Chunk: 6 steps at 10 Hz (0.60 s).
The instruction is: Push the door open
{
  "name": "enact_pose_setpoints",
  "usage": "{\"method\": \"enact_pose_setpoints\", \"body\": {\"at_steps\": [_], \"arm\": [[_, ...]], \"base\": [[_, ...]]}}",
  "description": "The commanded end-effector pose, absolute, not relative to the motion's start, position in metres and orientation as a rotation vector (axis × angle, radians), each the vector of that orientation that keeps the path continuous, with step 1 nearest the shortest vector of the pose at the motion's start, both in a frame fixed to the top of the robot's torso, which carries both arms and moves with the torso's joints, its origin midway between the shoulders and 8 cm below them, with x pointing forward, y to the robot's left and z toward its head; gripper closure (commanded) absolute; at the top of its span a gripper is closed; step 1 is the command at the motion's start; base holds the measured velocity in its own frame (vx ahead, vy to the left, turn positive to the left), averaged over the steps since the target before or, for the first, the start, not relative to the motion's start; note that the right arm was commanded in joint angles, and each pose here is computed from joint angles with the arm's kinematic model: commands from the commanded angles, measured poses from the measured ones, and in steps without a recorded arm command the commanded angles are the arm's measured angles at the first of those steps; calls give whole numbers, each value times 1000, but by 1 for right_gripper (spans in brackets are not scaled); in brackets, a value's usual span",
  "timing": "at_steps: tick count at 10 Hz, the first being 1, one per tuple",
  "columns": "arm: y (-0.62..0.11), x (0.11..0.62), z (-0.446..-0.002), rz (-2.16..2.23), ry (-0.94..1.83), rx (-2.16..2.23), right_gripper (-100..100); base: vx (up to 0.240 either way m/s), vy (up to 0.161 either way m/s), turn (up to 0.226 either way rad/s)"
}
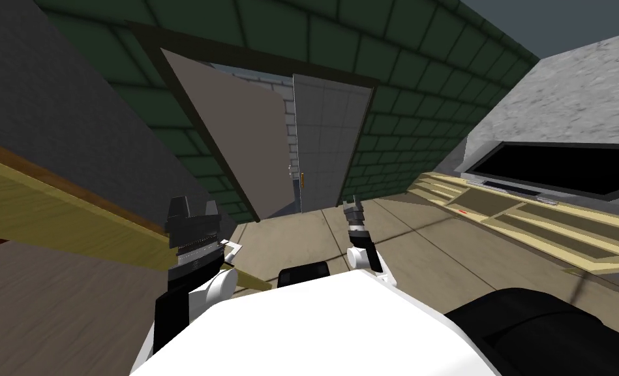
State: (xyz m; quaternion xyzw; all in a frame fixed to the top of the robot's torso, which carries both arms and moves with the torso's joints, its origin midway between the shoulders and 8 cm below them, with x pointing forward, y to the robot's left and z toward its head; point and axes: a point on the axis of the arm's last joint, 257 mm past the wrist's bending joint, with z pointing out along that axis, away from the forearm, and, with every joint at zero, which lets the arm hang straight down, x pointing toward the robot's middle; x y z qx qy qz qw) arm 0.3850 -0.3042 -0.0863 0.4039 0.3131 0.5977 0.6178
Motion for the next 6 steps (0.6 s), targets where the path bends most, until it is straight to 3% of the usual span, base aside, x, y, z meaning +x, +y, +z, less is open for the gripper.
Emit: {"method": "enact_pose_setpoints", "body": {"at_steps": [1,6], "arm": [[-305,385,-95,1414,701,964,-100],[-312,388,-128,1534,622,1090,-100]], "base": [[149,-53,150],[131,-42,167]]}}
